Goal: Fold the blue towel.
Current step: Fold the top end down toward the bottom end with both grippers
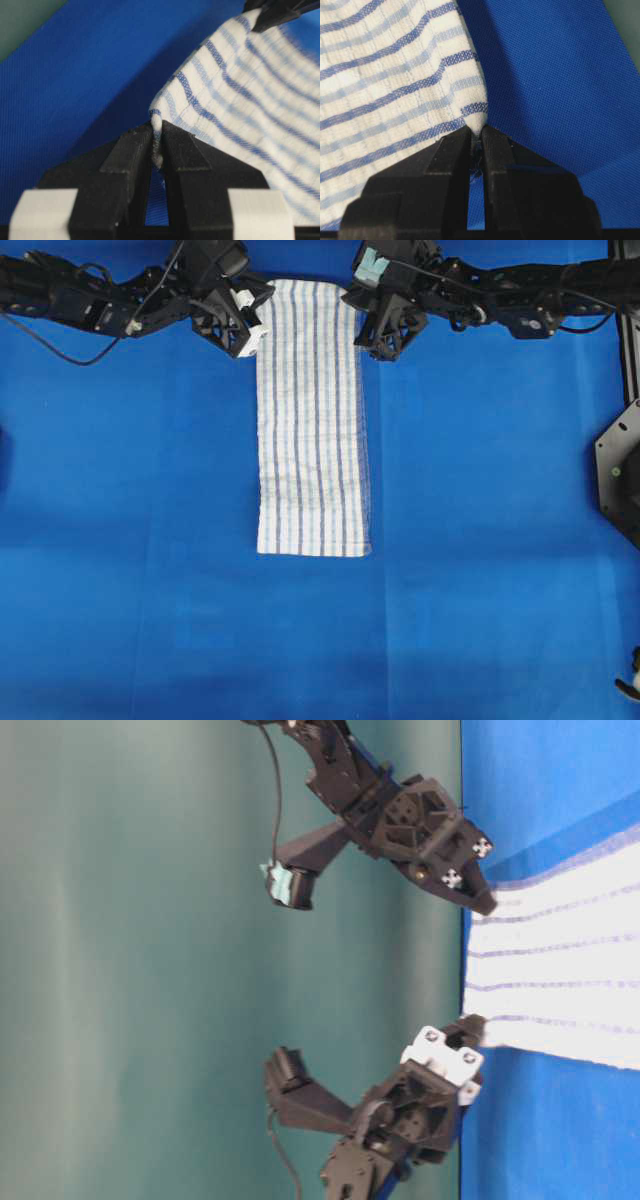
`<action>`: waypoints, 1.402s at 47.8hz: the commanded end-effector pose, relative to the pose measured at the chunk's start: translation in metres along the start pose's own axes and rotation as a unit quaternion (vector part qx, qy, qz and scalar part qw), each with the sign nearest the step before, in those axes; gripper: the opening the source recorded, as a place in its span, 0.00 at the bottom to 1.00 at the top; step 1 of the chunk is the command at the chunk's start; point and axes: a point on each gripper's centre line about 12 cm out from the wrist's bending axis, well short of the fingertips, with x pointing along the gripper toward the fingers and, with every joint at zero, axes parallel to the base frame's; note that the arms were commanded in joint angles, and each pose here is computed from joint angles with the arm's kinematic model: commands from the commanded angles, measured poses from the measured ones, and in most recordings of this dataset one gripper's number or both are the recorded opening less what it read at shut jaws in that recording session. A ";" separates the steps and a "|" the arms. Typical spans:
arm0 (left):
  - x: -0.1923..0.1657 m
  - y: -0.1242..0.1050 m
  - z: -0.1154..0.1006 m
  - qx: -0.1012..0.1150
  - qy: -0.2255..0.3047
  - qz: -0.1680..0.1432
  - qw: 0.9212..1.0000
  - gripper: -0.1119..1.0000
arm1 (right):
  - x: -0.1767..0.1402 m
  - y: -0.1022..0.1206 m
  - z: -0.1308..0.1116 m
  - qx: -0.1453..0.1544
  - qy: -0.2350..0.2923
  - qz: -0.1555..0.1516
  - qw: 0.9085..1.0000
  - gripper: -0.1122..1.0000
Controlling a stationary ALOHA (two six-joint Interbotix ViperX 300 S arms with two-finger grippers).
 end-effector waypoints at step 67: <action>-0.139 -0.179 -0.022 0.106 -0.034 -0.252 0.961 0.13 | -0.133 0.169 -0.040 -0.052 0.004 0.213 0.976 0.18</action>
